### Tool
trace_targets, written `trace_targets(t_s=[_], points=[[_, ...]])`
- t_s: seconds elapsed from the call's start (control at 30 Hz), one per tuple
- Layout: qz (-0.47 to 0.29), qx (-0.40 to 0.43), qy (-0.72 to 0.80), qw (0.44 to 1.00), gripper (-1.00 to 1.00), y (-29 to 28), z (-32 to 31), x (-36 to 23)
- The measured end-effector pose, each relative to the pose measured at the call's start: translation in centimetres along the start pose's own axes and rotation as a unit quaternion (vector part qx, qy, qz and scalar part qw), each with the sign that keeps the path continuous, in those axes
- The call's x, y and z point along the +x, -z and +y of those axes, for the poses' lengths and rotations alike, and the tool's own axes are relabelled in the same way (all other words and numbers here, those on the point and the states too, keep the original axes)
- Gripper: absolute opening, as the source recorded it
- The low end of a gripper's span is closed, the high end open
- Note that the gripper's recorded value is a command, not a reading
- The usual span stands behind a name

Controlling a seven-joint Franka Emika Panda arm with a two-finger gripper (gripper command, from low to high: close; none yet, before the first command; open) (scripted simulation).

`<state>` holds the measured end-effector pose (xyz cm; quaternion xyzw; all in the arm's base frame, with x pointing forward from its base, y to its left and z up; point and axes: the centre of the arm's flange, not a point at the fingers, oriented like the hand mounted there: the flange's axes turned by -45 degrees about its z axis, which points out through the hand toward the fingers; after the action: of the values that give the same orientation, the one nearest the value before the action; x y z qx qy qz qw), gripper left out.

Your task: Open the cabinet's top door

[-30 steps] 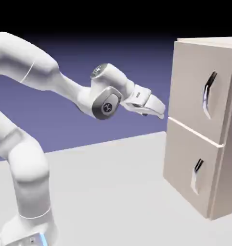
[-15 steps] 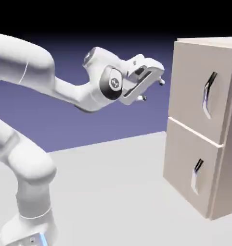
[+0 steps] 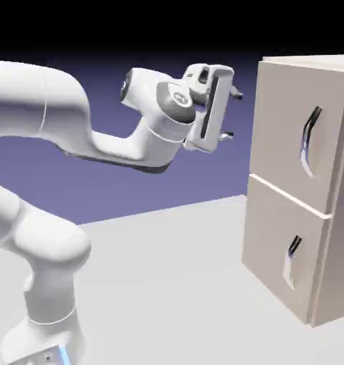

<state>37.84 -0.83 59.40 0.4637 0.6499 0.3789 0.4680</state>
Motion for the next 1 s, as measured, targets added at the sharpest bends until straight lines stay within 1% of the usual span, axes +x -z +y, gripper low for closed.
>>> trace_targets(t_s=[0.23,0.47,0.67,0.97,1.0], points=[[-0.019,-0.037,0.156,0.987,0.0,-0.7,-0.9,-2.4],[-0.047,-0.064,0.305,0.949,0.0,-2.3,-2.7,-4.9],[-0.073,-0.078,0.427,0.898,0.0,-4.3,-4.9,-7.1],[-0.109,-0.085,0.596,0.791,0.0,-8.5,-9.2,-9.8],[-0.11,-0.085,0.6,0.788,0.0,-8.6,-9.3,-9.9]])
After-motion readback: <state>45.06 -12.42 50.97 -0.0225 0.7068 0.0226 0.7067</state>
